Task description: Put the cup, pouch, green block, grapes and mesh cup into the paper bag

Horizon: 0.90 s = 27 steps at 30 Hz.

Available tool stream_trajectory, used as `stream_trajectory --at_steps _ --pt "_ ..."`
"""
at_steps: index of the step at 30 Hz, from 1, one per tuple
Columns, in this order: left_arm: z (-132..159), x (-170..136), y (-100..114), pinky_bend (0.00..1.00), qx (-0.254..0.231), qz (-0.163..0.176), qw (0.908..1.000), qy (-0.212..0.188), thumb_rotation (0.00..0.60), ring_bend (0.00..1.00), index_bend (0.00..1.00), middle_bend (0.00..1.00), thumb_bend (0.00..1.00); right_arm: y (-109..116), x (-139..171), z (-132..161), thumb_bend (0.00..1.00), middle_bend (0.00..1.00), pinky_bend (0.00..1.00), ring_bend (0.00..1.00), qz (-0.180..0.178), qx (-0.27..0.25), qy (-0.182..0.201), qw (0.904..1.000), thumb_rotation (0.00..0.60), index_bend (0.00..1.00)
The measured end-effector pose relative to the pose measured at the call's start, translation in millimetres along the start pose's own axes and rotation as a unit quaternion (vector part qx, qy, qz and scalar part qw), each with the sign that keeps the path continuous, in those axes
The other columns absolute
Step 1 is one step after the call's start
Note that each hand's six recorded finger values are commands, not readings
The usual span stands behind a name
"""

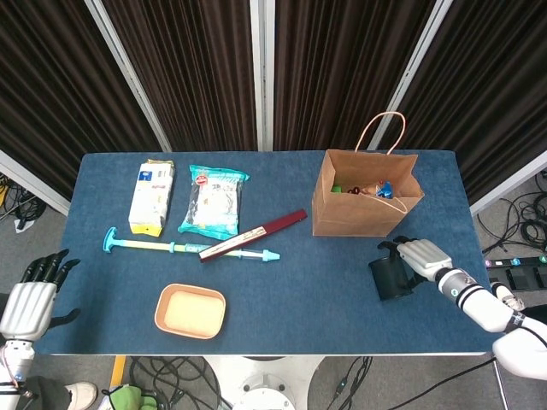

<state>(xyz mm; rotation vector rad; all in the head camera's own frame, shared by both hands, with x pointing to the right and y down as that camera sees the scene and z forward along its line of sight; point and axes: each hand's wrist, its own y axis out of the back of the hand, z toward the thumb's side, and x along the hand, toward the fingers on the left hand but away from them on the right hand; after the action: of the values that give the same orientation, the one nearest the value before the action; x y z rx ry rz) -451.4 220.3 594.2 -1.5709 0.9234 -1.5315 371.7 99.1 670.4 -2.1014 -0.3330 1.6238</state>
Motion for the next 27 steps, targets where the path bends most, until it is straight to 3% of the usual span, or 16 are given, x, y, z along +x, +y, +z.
stream_trajectory --at_steps 5,14,20,27 --pt "2 1 0 0.15 0.001 -0.001 1.0000 -0.003 0.600 0.14 0.24 0.20 0.00 2 5 -1 0.01 0.40 0.20 0.09 -0.010 -0.021 0.006 0.9997 0.600 0.21" --pt "3 2 2 0.15 0.003 0.000 1.0000 -0.005 0.600 0.14 0.24 0.20 0.00 5 24 10 0.01 0.46 0.20 0.13 -0.052 -0.061 0.054 0.9953 0.600 0.24" --pt "3 1 1 0.15 0.001 -0.001 1.0000 -0.004 0.600 0.14 0.24 0.20 0.00 -4 43 24 0.01 0.50 0.22 0.17 -0.067 -0.058 0.088 0.9922 0.600 0.30" --pt "1 -2 0 0.15 -0.005 -0.001 1.0000 -0.003 0.600 0.14 0.24 0.20 0.00 -16 54 26 0.02 0.54 0.23 0.19 -0.081 -0.018 0.084 0.9930 0.600 0.36"
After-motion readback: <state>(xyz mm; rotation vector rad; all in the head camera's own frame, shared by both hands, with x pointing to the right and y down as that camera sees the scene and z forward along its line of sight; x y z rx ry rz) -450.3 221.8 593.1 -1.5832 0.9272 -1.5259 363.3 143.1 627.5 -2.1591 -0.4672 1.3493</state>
